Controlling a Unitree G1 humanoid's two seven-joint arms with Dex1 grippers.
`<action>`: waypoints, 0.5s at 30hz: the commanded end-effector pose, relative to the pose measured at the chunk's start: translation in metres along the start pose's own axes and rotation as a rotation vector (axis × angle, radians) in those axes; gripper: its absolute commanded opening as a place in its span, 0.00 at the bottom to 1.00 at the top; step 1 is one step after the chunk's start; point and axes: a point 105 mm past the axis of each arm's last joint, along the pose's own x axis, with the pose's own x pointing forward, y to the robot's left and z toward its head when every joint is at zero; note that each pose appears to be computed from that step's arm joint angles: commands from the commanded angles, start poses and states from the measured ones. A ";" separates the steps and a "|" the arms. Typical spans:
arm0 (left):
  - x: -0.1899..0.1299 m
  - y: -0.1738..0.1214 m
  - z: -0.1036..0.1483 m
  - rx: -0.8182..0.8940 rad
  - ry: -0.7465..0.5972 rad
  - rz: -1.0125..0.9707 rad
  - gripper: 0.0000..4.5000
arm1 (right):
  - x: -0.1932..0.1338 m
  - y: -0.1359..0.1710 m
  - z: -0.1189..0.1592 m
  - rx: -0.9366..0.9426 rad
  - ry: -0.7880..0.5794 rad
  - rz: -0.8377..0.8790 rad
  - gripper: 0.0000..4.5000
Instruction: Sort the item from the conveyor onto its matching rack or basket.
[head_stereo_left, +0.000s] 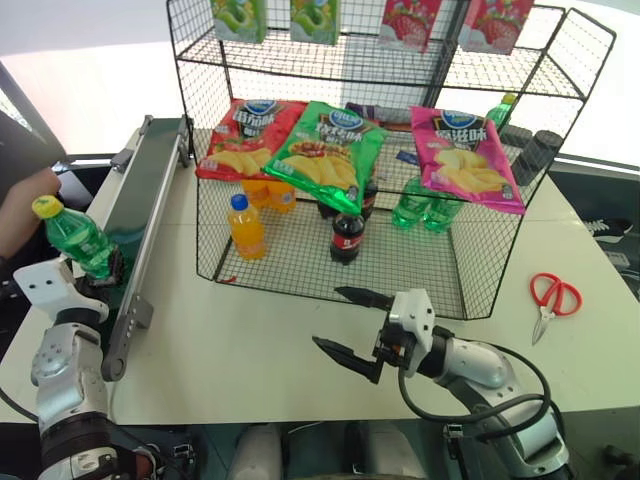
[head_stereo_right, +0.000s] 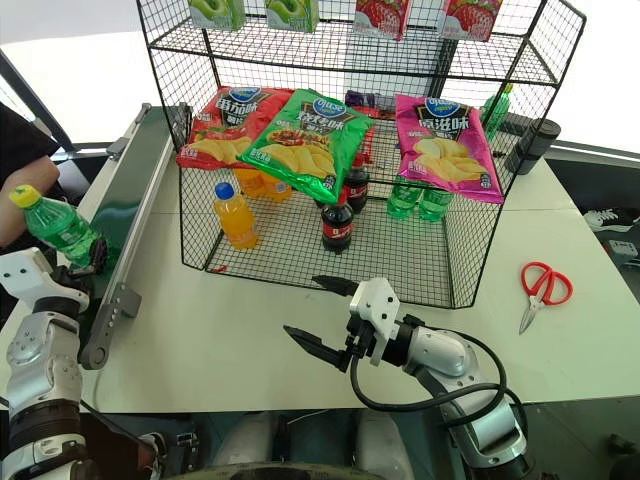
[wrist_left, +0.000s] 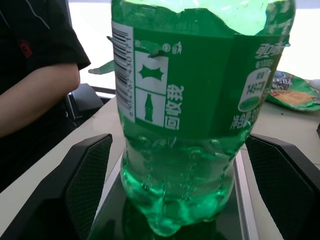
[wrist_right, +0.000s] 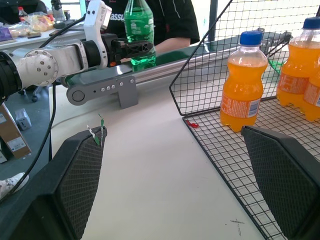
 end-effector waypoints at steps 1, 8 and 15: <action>0.002 0.006 0.018 -0.003 -0.074 0.015 0.94 | 0.002 0.002 0.012 -0.021 -0.043 0.018 1.00; 0.006 0.005 0.025 -0.016 -0.085 0.006 0.62 | 0.002 0.001 0.013 -0.023 -0.045 0.017 1.00; 0.001 -0.041 0.070 0.006 -0.184 -0.263 0.62 | -0.002 -0.009 0.015 -0.054 -0.037 -0.015 1.00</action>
